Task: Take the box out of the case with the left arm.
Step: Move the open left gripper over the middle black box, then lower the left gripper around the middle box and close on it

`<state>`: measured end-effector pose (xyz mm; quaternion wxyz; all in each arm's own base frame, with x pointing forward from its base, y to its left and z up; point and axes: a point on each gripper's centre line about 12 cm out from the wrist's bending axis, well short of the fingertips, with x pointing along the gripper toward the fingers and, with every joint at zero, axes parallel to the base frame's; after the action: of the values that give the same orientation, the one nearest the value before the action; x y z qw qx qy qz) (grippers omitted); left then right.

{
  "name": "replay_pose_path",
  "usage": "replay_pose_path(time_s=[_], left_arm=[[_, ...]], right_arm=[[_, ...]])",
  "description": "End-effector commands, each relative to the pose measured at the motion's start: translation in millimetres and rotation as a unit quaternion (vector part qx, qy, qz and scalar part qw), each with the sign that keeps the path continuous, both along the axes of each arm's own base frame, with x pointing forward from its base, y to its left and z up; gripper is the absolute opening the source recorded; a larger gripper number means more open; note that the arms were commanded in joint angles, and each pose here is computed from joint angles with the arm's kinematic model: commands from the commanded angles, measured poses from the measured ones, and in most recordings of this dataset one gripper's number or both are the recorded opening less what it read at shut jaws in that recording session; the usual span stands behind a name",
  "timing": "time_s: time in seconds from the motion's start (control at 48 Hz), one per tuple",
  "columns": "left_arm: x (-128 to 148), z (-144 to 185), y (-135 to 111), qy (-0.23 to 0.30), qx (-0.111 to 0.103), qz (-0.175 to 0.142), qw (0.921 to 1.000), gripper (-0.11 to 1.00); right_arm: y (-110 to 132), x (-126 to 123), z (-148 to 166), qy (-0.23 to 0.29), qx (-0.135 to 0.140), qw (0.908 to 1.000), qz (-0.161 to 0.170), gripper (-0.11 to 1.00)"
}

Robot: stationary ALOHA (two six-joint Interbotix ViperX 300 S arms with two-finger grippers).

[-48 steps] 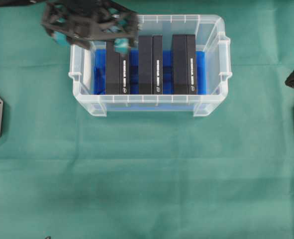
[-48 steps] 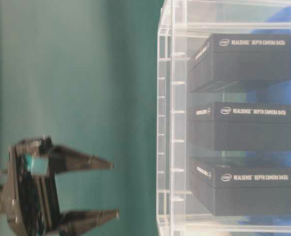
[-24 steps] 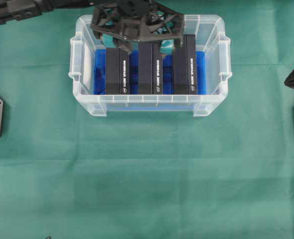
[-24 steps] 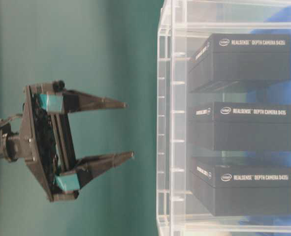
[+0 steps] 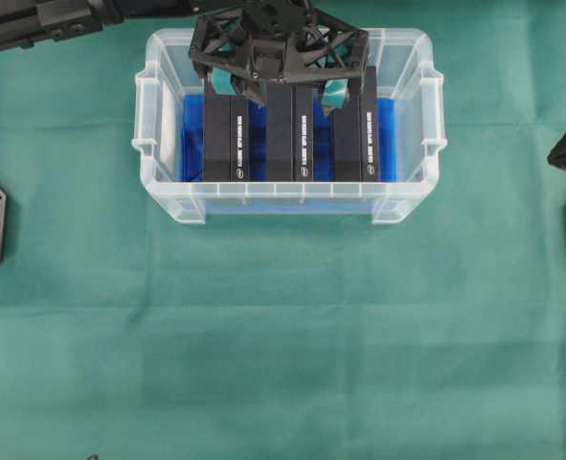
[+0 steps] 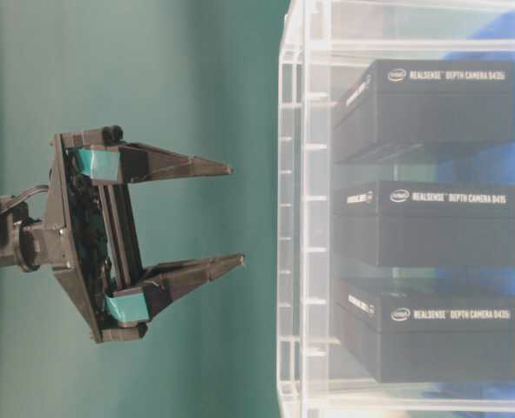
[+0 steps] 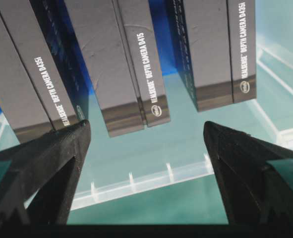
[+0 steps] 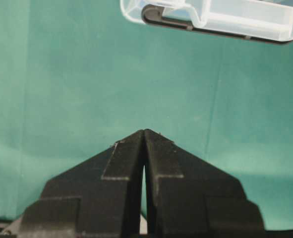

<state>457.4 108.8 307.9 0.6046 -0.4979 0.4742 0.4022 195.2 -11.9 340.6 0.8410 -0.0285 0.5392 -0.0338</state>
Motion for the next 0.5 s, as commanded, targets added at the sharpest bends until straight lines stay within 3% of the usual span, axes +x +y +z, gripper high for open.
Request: replay_pose_path(time_s=[0.0,0.479], left_arm=[[-0.9,16.5,-0.6,-0.021,0.004,-0.001,0.9998,0.95],[-2.5,16.1,2.9,-0.019,0.005,0.001,0.9998,0.94]], right_arm=[[-0.5,1.3,9.0,-0.015,0.000,0.9999,-0.002,0.00],[-0.7,1.3,8.5,-0.015,-0.003,0.9999,-0.002,0.00]])
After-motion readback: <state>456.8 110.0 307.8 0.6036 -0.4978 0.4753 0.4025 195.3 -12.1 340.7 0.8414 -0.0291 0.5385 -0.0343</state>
